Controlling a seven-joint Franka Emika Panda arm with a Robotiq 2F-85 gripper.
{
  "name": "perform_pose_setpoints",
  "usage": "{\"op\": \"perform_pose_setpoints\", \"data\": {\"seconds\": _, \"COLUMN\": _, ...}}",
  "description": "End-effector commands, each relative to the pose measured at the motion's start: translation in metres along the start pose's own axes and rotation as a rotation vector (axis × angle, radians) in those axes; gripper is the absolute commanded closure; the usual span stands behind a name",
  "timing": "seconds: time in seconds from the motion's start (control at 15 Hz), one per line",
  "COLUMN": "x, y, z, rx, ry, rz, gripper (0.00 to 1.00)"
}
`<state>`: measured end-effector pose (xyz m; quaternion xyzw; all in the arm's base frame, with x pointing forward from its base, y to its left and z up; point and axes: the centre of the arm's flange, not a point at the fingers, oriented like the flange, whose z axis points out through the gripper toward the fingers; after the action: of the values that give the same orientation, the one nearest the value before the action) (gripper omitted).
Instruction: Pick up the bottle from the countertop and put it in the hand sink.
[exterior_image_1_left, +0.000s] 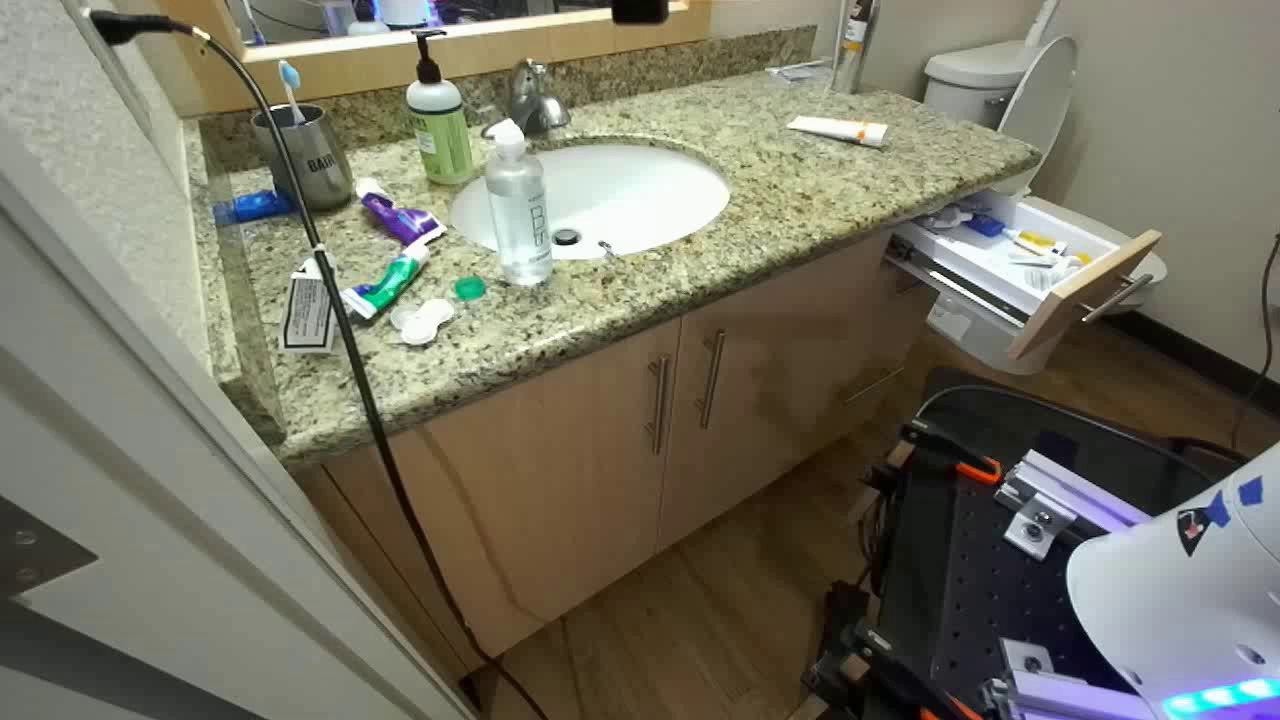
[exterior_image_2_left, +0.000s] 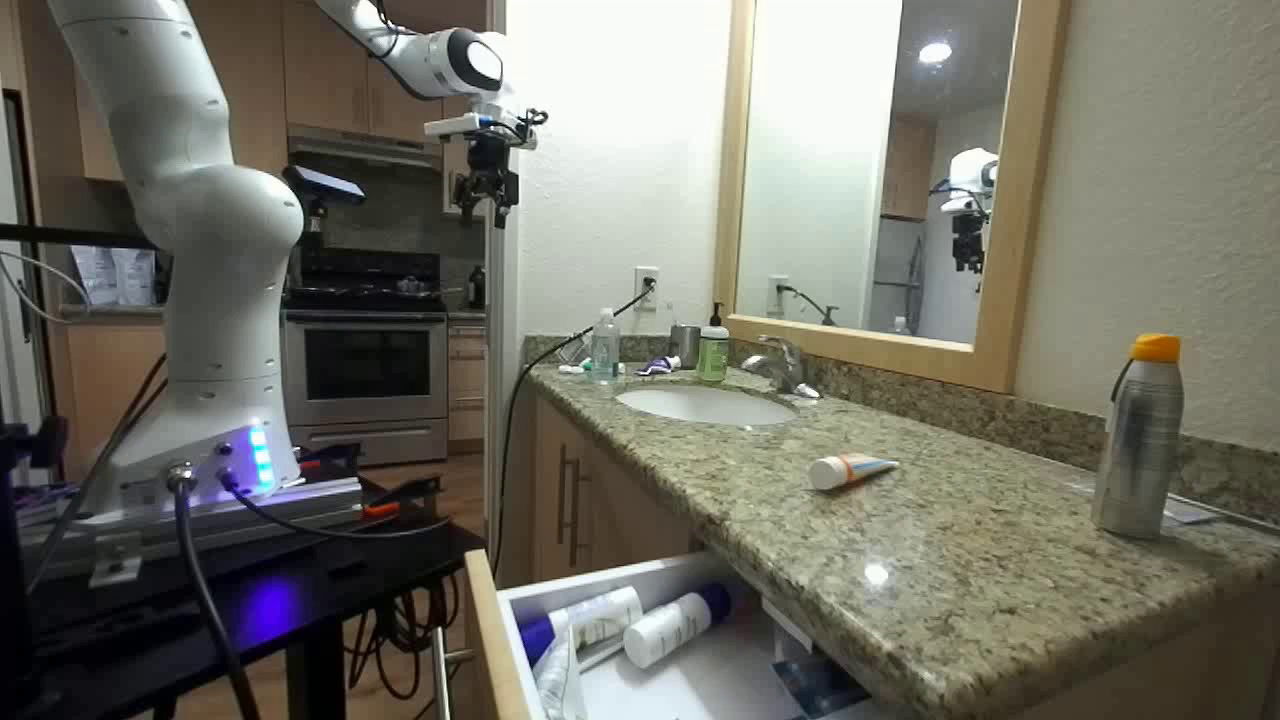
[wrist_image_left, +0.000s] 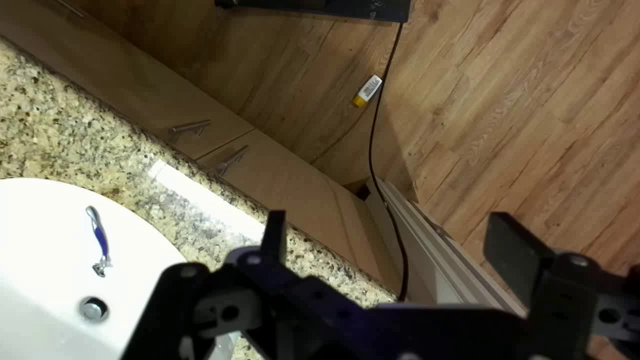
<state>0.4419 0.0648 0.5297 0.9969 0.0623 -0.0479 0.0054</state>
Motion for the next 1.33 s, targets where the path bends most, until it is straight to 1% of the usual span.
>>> {"op": "perform_pose_setpoints", "data": {"seconds": 0.0, "x": 0.000, "y": 0.000, "z": 0.000, "rx": 0.000, "ry": 0.000, "rz": 0.000, "gripper": 0.00}}
{"op": "perform_pose_setpoints", "data": {"seconds": 0.07, "x": 0.011, "y": 0.003, "z": 0.006, "rx": -0.022, "ry": 0.026, "rz": 0.028, "gripper": 0.00}}
{"op": "perform_pose_setpoints", "data": {"seconds": 0.13, "x": 0.025, "y": 0.009, "z": 0.007, "rx": -0.026, "ry": 0.062, "rz": 0.067, "gripper": 0.00}}
{"op": "perform_pose_setpoints", "data": {"seconds": 0.2, "x": 0.044, "y": 0.017, "z": 0.003, "rx": -0.015, "ry": 0.134, "rz": 0.131, "gripper": 0.00}}
{"op": "perform_pose_setpoints", "data": {"seconds": 0.33, "x": 0.087, "y": 0.043, "z": -0.018, "rx": 0.036, "ry": 0.194, "rz": 0.241, "gripper": 0.00}}
{"op": "perform_pose_setpoints", "data": {"seconds": 0.6, "x": 0.145, "y": 0.098, "z": -0.059, "rx": 0.113, "ry": 0.318, "rz": 0.440, "gripper": 0.00}}
{"op": "perform_pose_setpoints", "data": {"seconds": 0.73, "x": 0.174, "y": 0.122, "z": -0.079, "rx": 0.166, "ry": 0.350, "rz": 0.544, "gripper": 0.00}}
{"op": "perform_pose_setpoints", "data": {"seconds": 0.8, "x": 0.178, "y": 0.127, "z": -0.084, "rx": 0.191, "ry": 0.368, "rz": 0.597, "gripper": 0.00}}
{"op": "perform_pose_setpoints", "data": {"seconds": 0.87, "x": 0.168, "y": 0.123, "z": -0.089, "rx": 0.232, "ry": 0.365, "rz": 0.645, "gripper": 0.00}}
{"op": "perform_pose_setpoints", "data": {"seconds": 0.93, "x": 0.148, "y": 0.121, "z": -0.069, "rx": 0.183, "ry": 0.360, "rz": 0.572, "gripper": 0.00}}
{"op": "perform_pose_setpoints", "data": {"seconds": 1.07, "x": 0.157, "y": 0.122, "z": -0.079, "rx": 0.213, "ry": 0.375, "rz": 0.620, "gripper": 0.00}}
{"op": "perform_pose_setpoints", "data": {"seconds": 1.13, "x": 0.163, "y": 0.124, "z": -0.072, "rx": 0.172, "ry": 0.372, "rz": 0.629, "gripper": 0.00}}
{"op": "perform_pose_setpoints", "data": {"seconds": 1.2, "x": 0.188, "y": 0.128, "z": -0.063, "rx": 0.137, "ry": 0.427, "rz": 0.742, "gripper": 0.00}}
{"op": "perform_pose_setpoints", "data": {"seconds": 1.27, "x": 0.212, "y": 0.136, "z": -0.060, "rx": 0.155, "ry": 0.456, "rz": 0.792, "gripper": 0.00}}
